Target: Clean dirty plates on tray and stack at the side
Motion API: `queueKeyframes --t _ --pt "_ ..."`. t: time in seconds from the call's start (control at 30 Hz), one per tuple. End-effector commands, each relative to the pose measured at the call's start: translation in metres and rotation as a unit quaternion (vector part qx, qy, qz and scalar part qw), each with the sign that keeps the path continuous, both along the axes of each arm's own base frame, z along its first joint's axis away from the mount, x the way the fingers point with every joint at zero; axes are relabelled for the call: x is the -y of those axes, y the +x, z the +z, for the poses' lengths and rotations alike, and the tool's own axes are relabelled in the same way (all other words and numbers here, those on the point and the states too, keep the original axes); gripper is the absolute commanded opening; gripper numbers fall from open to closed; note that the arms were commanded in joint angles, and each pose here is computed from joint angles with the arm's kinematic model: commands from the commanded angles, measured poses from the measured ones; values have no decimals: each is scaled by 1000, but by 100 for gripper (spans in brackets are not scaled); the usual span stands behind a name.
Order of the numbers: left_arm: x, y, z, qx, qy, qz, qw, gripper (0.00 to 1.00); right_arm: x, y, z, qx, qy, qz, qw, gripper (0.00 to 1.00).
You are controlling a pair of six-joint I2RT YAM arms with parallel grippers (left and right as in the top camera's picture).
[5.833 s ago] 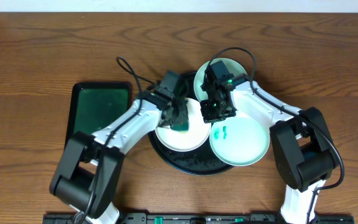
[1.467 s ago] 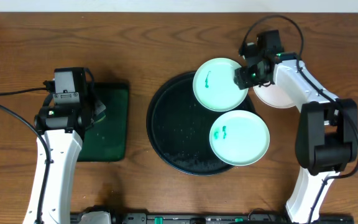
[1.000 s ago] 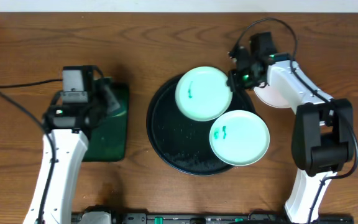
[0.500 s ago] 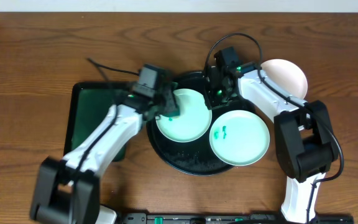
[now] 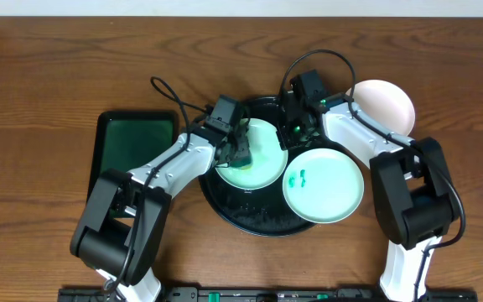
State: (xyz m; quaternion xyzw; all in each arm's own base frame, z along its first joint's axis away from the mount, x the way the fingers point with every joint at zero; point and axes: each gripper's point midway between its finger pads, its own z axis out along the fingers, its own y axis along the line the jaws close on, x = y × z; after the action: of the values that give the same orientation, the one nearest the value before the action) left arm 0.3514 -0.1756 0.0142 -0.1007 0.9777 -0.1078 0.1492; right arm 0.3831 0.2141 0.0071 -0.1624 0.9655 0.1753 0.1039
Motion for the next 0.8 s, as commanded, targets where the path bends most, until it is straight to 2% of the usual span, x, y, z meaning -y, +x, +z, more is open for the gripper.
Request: queueKeyframes --t 0.0,0.1,0.17,0.27,0.37,0.47,0.63,0.7,0.77 --pt "-73 -3 -7 7 158 59 986 7 8 -15 -16 -26 -20 -10 999 1" --pt "-98 1 15 32 202 85 975 8 8 -15 -16 -25 -19 -10 999 1" --pt "-93 7 28 54 183 91 978 7 8 -14 -16 -24 -19 -10 999 1" --pt "-55 13 37 68 94 64 991 7 7 -15 -16 -24 -19 -9 999 1" --pt "-2 8 34 48 -17 14 999 7 6 -16 -16 -25 -19 -7 999 1" --pt "26 1 22 24 -61 5 998 7 5 -16 -16 -26 -18 -10 999 1" --pt "36 -10 -4 2 -40 -29 999 7 5 -16 -16 -26 -17 -10 999 1" --pt "18 -12 -10 -2 4 -21 1000 7 4 -15 -15 -24 -16 -10 1000 1" --pt "-16 -10 -11 4 77 12 997 7 3 -11 -14 -18 -12 -15 1000 1"
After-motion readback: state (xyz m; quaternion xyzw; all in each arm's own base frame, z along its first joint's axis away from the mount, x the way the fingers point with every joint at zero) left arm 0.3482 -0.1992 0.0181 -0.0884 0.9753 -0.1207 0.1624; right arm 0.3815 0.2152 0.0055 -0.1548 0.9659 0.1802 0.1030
